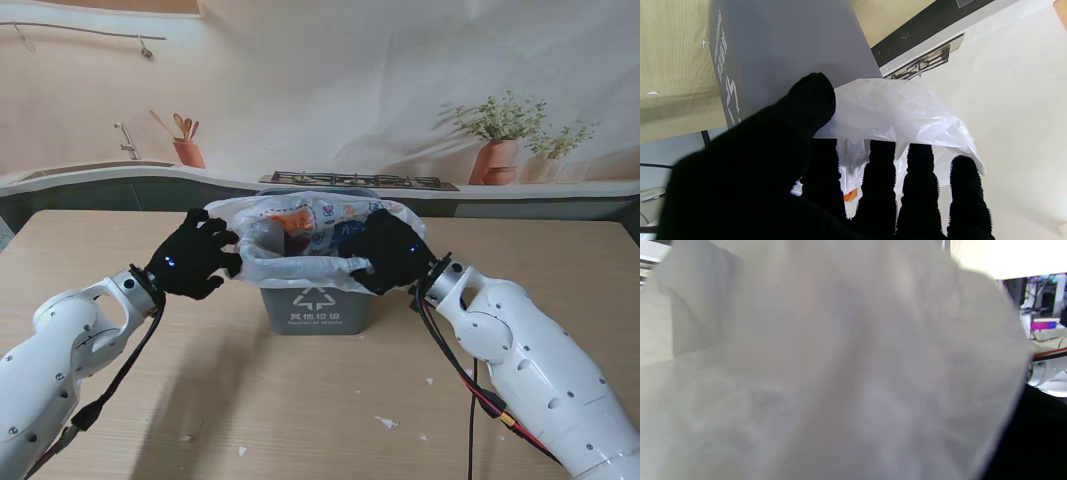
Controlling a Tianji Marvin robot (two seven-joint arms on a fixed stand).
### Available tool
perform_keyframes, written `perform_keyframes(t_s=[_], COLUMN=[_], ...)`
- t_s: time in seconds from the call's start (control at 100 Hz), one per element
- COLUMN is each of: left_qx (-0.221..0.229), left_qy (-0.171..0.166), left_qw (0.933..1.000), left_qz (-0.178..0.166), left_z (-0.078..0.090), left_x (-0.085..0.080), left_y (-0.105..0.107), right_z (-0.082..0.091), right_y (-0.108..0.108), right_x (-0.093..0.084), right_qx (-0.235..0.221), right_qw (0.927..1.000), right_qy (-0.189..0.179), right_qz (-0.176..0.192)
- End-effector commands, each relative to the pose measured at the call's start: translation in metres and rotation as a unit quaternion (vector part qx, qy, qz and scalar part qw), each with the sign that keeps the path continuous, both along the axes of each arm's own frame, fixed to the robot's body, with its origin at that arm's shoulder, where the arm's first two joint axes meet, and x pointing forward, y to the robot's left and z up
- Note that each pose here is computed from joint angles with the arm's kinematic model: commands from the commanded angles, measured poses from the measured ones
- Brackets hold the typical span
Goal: Fit the garbage bag over the bin
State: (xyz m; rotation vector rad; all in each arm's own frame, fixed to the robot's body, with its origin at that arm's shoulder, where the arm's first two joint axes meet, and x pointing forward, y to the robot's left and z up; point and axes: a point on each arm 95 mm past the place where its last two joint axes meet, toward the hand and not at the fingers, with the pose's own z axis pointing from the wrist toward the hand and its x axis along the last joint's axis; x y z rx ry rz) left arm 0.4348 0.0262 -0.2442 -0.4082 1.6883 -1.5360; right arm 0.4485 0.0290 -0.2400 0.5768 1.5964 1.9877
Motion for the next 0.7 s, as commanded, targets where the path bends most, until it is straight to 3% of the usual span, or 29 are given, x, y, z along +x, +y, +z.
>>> perform_keyframes(t_s=[0.0, 0.4, 0.51, 0.69], left_qx=[0.005, 0.025, 0.022, -0.018], left_qy=[0.019, 0.058, 0.067, 0.062], left_qw=[0.9997, 0.9966, 0.9956, 0.9962], left_qz=[0.013, 0.053, 0.061, 0.058], left_z=[-0.01, -0.027, -0.023, -0.009], left_x=[0.004, 0.011, 0.006, -0.001], left_y=[0.002, 0.009, 0.017, 0.032], right_z=[-0.006, -0.007, -0.007, -0.006], right_y=[0.002, 0.001, 0.001, 0.001], right_x=[-0.001, 0.0, 0.0, -0.001], right_qx=[-0.009, -0.01, -0.011, -0.01], right_qw=[0.9999, 0.9999, 0.9999, 0.9999], right_qy=[0.008, 0.005, 0.005, 0.004], right_qz=[0.002, 0.005, 0.005, 0.005])
